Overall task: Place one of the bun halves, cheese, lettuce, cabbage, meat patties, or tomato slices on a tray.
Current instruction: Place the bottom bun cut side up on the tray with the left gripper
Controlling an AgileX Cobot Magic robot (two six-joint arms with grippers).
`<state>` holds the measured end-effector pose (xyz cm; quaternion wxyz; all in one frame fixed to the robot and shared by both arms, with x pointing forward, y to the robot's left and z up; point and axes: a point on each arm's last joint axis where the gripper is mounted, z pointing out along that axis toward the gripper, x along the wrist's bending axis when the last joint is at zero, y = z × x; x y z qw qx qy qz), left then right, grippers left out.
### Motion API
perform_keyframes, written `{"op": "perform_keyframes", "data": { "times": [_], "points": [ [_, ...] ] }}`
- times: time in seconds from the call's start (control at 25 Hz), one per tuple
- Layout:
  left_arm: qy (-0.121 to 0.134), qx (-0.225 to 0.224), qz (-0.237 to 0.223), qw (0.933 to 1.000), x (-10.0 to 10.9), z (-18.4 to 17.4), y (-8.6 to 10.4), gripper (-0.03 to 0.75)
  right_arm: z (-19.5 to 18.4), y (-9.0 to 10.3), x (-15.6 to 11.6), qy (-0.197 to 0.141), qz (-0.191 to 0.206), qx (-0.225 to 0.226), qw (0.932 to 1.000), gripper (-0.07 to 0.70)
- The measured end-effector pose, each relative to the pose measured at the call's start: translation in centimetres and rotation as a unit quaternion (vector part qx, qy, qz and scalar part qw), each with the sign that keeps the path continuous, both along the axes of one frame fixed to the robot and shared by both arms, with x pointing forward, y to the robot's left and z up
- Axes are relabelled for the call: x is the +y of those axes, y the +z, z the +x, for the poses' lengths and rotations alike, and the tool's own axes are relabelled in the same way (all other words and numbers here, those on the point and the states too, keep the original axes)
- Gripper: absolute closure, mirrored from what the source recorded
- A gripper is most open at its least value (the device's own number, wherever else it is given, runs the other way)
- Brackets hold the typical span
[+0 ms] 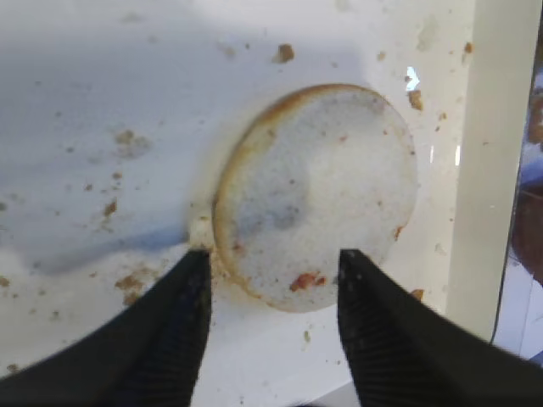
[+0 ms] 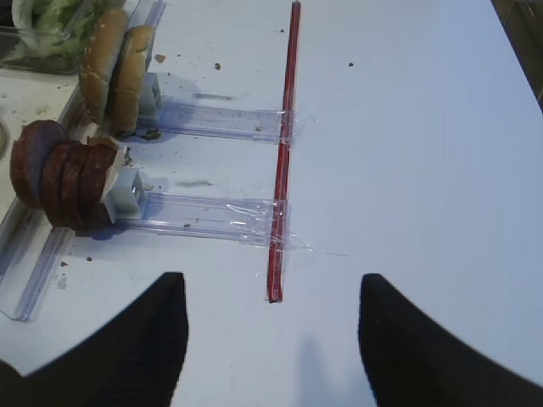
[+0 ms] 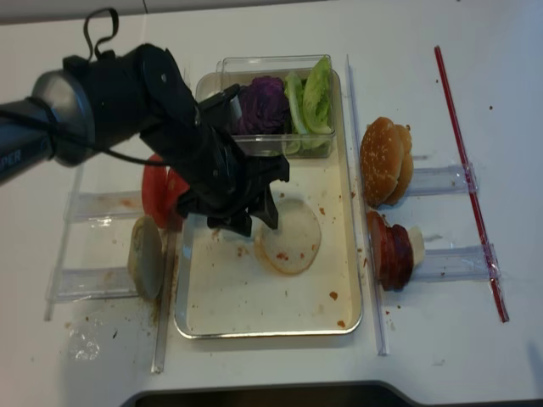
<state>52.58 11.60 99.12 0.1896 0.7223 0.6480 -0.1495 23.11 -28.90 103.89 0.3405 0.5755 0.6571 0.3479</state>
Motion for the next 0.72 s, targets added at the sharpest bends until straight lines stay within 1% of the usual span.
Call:
{"op": "perform_keyframes", "data": {
  "times": [0.2,0.4,0.52,0.6,0.72],
  "points": [
    [-0.018,0.010,0.039,0.9990,0.3,0.4,1.8,0.376,0.0,0.0,0.0,0.000,0.000,0.000,1.0000,0.151],
    [-0.041,0.028,0.084,0.9952,0.8,0.5,3.6,0.376,0.0,0.0,0.0,0.000,0.000,0.000,1.0000,0.151],
    [-0.037,0.007,0.099,0.9944,0.9,1.1,5.0,0.376,0.0,0.0,0.0,0.000,0.000,0.000,1.0000,0.151],
    [-0.034,-0.011,0.101,0.9943,0.9,1.5,5.8,0.376,0.0,0.0,0.0,0.000,0.000,0.000,1.0000,0.151],
    [-0.028,-0.019,0.102,0.9942,0.9,1.8,6.3,0.376,0.0,0.0,0.0,0.000,0.000,0.000,1.0000,0.151]
  ]
}}
